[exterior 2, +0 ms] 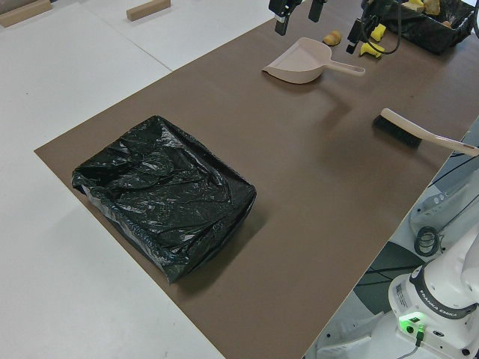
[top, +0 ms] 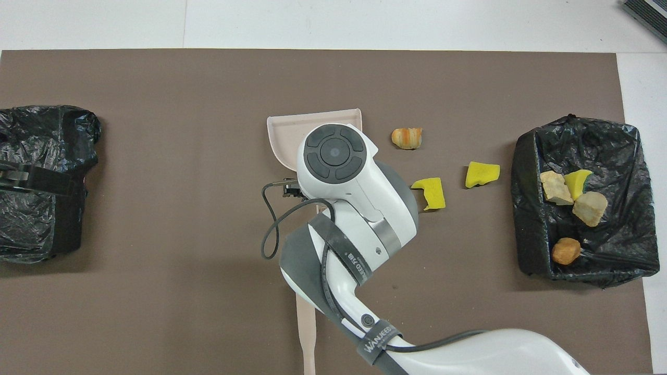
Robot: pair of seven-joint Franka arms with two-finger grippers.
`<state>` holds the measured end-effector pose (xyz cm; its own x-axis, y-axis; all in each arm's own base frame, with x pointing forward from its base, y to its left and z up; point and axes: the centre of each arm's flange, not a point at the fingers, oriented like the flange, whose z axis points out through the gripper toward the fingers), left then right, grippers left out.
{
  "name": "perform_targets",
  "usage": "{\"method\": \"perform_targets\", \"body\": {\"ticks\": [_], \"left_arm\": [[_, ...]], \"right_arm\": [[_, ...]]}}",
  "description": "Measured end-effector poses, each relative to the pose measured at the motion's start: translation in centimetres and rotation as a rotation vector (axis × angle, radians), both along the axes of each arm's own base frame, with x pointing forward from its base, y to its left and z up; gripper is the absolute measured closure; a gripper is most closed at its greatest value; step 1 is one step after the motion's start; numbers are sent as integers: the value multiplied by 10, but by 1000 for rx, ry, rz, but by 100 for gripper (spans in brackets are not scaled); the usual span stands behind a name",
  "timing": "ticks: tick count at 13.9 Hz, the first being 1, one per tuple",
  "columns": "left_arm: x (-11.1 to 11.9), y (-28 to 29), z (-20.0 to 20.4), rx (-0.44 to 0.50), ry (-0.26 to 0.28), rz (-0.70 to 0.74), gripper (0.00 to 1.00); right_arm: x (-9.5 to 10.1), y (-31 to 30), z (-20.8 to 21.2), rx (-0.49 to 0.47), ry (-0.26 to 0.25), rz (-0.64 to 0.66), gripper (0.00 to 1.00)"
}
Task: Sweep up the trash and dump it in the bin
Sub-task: 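Set the dustpan down on the mat center and release it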
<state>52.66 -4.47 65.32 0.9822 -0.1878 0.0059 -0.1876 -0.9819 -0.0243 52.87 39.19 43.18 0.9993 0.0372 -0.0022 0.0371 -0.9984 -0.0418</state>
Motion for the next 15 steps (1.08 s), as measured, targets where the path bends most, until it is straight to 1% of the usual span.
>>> {"method": "perform_targets", "body": {"ticks": [3, 6, 7, 11, 13, 15], "left_arm": [[1, 8, 0, 0, 0, 15, 0], [1, 18, 0, 0, 1, 34, 0], [1, 21, 0, 0, 2, 40, 0], [1, 15, -7, 2, 15, 37, 0], [1, -6, -15, 3, 20, 45, 0], [2, -41, -28, 2, 8, 54, 0]], "right_arm": [[-49, 3, -5, -3, 58, 20, 0], [-97, 17, -9, -23, 86, 45, 0], [-110, 20, -10, -29, 92, 56, 0], [-156, 20, -21, -28, 148, 78, 0], [-176, 20, -23, -22, 172, 86, 0], [-197, 24, -26, -23, 187, 103, 0]]}}
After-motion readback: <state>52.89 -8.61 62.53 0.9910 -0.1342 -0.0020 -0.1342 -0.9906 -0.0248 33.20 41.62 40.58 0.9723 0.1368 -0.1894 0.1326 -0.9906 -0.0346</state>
